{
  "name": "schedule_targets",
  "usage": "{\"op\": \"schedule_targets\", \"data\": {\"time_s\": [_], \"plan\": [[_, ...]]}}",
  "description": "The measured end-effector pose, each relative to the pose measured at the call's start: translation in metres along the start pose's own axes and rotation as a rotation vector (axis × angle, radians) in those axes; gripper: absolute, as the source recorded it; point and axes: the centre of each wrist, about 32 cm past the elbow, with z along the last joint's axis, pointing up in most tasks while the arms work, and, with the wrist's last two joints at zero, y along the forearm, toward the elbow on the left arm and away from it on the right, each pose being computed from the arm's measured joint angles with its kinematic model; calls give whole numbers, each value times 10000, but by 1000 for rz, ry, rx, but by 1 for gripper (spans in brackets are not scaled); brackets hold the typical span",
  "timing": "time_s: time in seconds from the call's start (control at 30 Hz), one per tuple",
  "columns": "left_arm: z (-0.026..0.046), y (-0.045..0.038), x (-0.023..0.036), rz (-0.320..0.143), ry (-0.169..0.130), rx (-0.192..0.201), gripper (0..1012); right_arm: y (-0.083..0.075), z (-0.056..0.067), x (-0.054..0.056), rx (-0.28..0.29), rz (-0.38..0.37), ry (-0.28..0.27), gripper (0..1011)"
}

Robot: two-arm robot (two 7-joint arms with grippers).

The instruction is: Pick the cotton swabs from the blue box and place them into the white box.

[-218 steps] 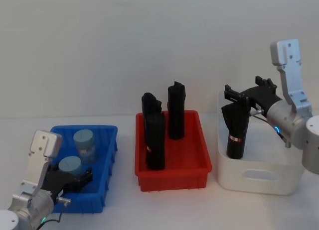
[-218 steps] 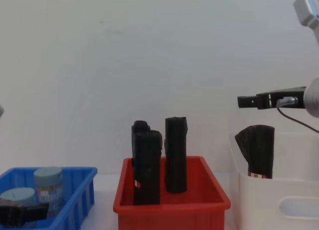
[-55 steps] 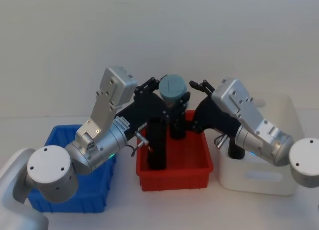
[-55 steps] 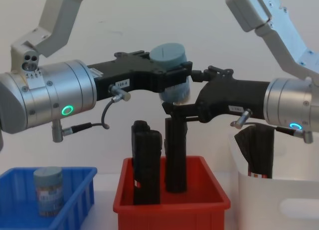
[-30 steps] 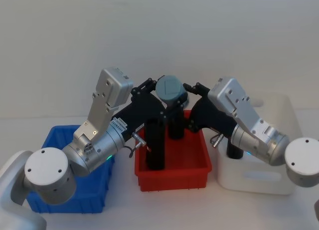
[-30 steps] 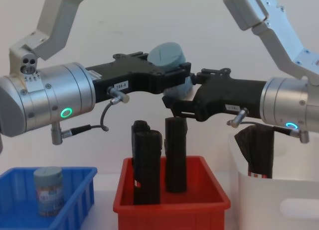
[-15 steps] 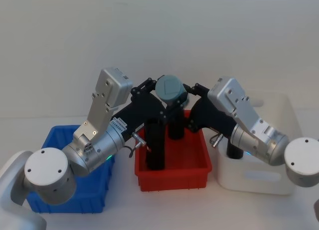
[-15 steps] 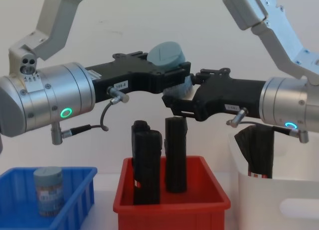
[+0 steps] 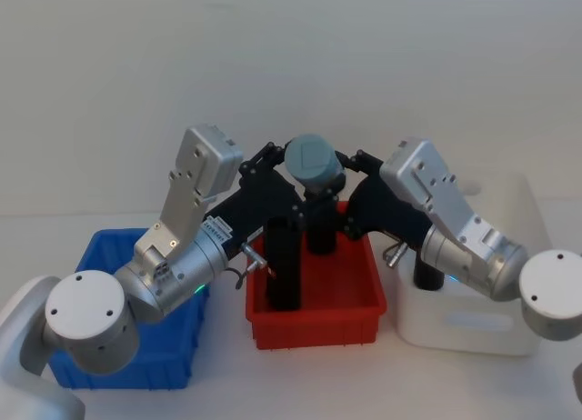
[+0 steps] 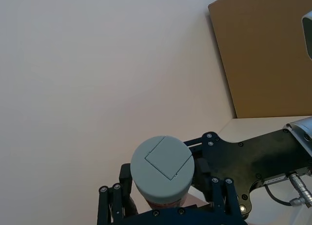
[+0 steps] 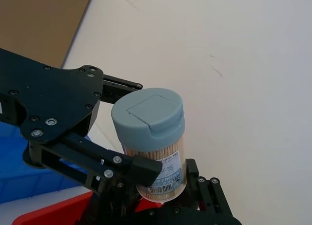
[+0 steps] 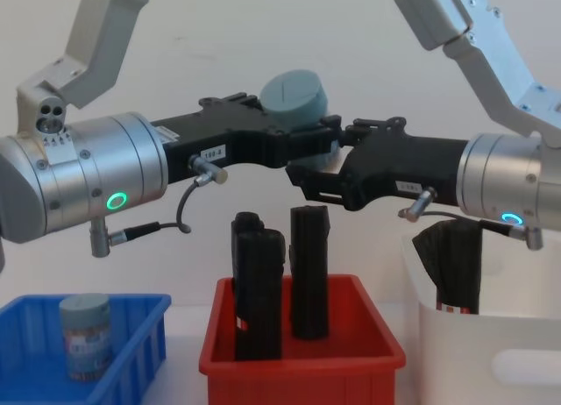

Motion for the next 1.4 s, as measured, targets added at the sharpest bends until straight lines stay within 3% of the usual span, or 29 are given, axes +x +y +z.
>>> {"op": "schedule_targets", "data": {"time_s": [0.23,0.73,1.4], "plan": [[1,0,1,0,0,0,1002,-2,-2,0,-1,-1,0,644],[4,-1,2,1,0,-2,1003,-78,-54,42,-50,-107,7,644],[5,-1,2,1,0,-3,1003,-319,-176,139,-164,-371,62,644]]}}
